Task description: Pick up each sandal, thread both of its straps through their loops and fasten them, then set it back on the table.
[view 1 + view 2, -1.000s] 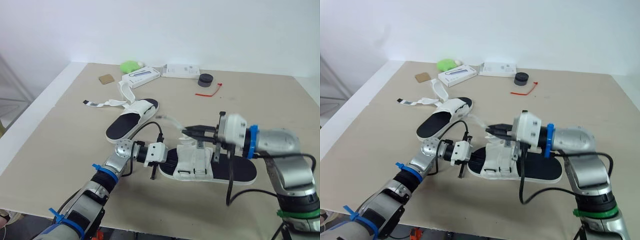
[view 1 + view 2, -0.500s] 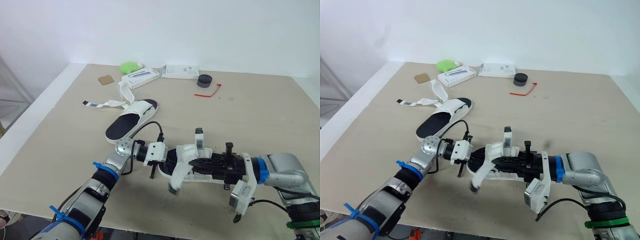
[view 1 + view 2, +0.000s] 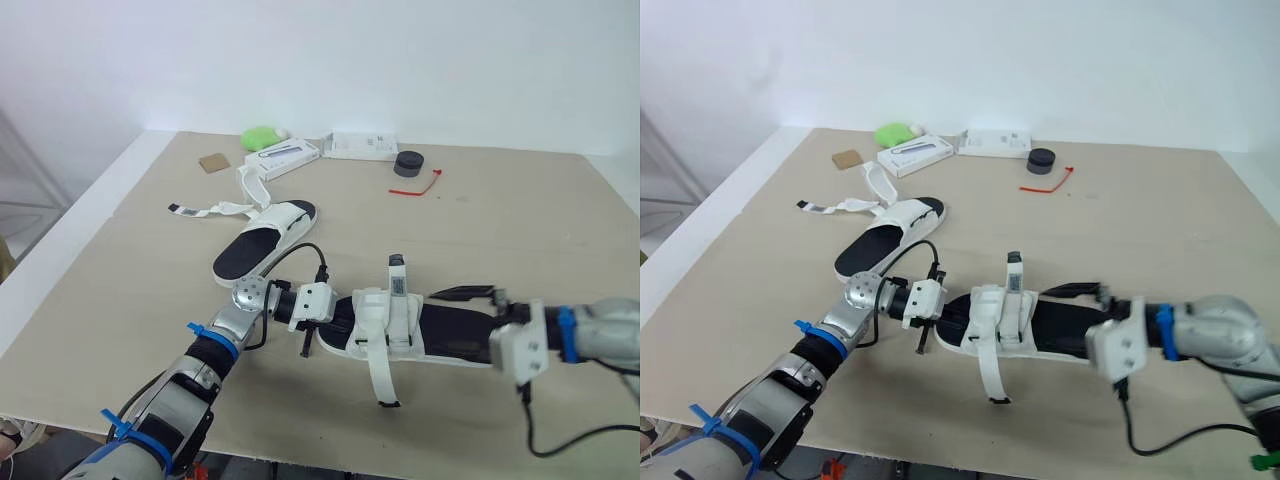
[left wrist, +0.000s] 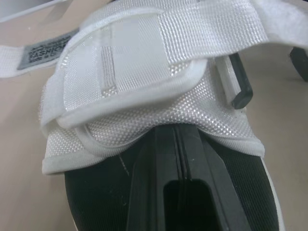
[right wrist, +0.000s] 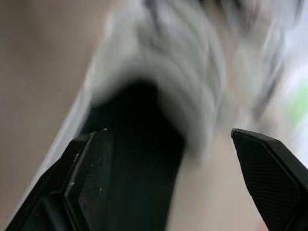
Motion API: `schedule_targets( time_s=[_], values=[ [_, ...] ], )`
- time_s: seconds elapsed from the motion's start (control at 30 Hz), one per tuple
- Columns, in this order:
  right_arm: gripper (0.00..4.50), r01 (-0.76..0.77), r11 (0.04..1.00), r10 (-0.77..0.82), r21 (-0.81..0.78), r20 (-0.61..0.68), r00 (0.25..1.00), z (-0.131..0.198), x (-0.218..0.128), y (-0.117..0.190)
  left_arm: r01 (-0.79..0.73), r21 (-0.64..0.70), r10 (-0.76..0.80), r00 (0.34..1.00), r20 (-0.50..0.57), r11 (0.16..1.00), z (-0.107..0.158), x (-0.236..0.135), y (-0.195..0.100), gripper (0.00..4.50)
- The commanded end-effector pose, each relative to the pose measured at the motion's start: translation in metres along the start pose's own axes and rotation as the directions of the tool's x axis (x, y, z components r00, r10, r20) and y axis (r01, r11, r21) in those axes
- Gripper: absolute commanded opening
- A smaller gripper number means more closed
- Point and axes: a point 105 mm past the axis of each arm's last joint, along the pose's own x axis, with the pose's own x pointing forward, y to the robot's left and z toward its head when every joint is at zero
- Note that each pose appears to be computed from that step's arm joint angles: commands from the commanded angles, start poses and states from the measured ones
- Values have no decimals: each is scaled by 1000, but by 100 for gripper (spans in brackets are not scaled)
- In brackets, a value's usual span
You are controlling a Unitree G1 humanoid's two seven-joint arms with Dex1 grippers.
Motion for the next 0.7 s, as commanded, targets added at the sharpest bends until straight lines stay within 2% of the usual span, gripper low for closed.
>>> schedule_targets(
  time_s=[0.03,0.1,0.17,0.27,0.37,0.5,0.63,0.7],
  values=[
    [421,-130,900,90,416,115,989,32,-17,0,102,-216,-143,973,-182,971,-58,-4,-48,0],
    [421,-229,834,181,502,143,973,43,-21,13,100,-221,-141,974,-177,970,-58,-4,-48,0],
    [421,-390,723,352,570,181,918,55,-23,42,100,-226,-142,974,-175,969,-59,-4,-50,0],
    [421,-473,607,460,638,203,864,68,-21,65,99,-229,-141,974,-175,968,-59,-5,-50,0],
    [421,-483,550,477,681,219,851,79,-8,78,96,-230,-138,975,-176,968,-59,-5,-50,0],
    [421,-399,525,380,752,212,900,83,25,77,93,-230,-134,976,-173,969,-59,-5,-50,0],
    [421,-434,340,373,834,305,877,90,41,82,94,-237,-136,976,-169,967,-59,-5,-54,0],
    [421,-436,301,392,848,307,868,93,47,86,97,-239,-139,976,-168,966,-60,-4,-55,0]
  ],
)
